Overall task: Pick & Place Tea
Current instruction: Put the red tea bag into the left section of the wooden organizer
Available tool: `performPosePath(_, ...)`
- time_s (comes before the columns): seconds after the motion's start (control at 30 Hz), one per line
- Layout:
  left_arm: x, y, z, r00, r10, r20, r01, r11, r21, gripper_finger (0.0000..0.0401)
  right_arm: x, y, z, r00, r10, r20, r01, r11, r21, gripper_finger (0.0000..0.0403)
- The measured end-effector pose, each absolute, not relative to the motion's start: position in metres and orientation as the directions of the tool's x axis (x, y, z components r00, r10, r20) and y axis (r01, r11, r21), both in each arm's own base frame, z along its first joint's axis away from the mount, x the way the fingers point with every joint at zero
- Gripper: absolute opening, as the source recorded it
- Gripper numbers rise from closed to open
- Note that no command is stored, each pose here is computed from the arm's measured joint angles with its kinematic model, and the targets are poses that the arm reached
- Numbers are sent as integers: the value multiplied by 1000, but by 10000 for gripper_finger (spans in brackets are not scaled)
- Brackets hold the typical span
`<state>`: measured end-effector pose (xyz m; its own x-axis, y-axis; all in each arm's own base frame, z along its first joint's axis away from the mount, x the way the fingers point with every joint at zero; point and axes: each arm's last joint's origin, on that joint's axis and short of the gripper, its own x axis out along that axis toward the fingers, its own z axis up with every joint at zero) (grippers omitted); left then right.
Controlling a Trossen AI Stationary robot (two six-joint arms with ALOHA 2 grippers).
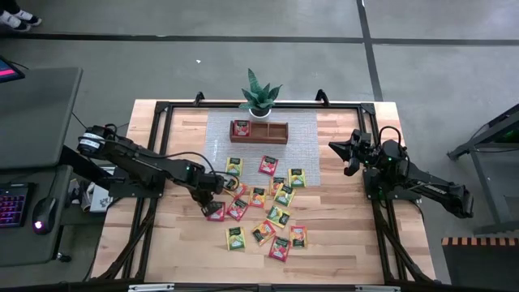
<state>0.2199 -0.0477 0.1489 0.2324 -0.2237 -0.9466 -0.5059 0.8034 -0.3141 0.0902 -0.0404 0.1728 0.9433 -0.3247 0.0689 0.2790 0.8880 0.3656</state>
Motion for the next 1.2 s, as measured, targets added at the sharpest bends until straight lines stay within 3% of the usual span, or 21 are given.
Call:
performPosePath(0.43, 204, -43, 179, 334, -175, -926, -497, 802, -331, 0, 90, -40, 173, 943, -324, 69, 279, 888, 366, 12)
performPosePath(0.7, 197, -38, 208, 426, -78, -902, -470, 832, -294, 0, 90, -40, 173, 943, -324, 68, 279, 888, 366, 12)
performPosePath(1.2, 218, 9, 266, 531, 247, -811, -437, 899, -12, 0, 90, -40, 173, 943, -325, 68, 279, 888, 366, 12)
